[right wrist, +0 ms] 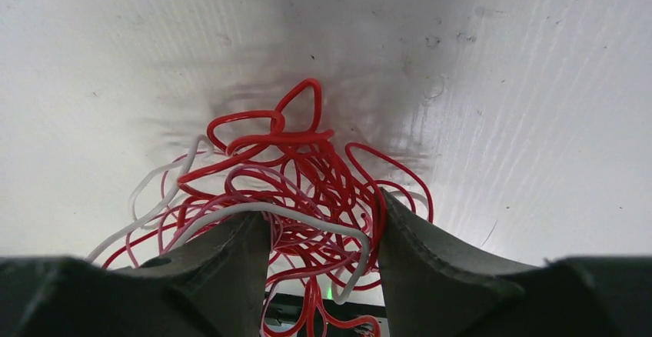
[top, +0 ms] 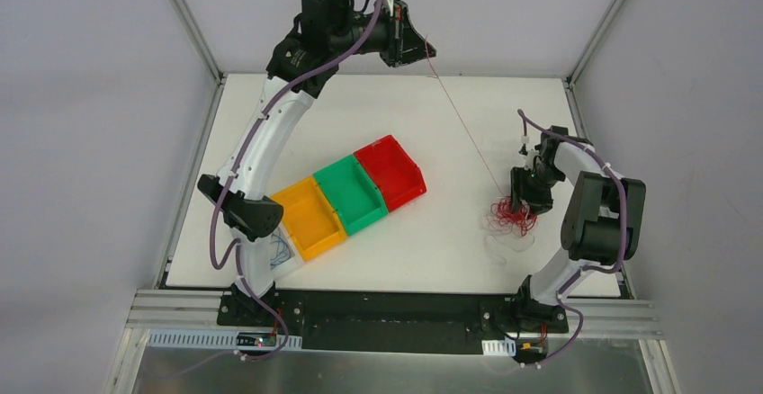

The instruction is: Untangle the cables

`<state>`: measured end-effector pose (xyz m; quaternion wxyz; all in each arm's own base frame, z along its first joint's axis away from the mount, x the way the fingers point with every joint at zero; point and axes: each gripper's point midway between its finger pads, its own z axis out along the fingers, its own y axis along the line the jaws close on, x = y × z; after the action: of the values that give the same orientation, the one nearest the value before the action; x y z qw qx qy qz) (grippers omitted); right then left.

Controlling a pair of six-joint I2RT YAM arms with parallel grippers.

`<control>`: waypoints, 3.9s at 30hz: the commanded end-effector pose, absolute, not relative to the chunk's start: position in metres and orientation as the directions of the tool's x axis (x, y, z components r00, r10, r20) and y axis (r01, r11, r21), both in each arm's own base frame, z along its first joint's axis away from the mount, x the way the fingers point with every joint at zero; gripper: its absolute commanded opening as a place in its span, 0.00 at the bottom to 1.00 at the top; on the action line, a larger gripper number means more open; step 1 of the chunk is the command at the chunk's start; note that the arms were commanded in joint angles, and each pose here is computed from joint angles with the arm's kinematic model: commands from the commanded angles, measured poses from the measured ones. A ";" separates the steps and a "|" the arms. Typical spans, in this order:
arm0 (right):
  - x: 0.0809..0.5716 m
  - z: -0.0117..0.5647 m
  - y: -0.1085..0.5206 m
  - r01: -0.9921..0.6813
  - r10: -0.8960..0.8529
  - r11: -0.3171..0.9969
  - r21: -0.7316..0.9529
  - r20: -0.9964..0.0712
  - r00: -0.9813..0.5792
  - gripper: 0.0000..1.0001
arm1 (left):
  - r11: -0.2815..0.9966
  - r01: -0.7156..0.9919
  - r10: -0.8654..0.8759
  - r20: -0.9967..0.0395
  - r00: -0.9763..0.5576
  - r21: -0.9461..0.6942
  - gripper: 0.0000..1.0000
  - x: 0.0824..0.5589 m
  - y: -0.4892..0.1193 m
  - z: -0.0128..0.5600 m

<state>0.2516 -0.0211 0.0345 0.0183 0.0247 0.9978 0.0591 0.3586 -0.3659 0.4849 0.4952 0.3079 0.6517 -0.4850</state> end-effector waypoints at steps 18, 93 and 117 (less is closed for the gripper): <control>0.221 0.072 -0.032 -0.033 -0.048 0.953 0.302 0.042 -0.998 0.18 | 0.839 0.542 -0.241 -0.862 0.446 0.046 0.00 0.362 -0.166 0.694; 0.234 0.181 0.058 0.086 0.209 0.869 0.487 -0.204 -0.956 0.00 | -0.008 0.738 0.277 -0.711 -0.646 -0.675 0.50 0.247 -0.562 0.246; 0.234 0.194 0.067 -0.001 0.198 0.849 0.529 -0.320 -0.926 0.07 | -0.130 0.715 0.279 -0.717 -0.639 -0.687 0.00 0.228 -0.563 0.270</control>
<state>0.2332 0.0582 0.1879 0.1667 0.0701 0.9524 0.2453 0.2455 -0.5605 0.2454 0.1699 0.3647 0.6798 -0.6132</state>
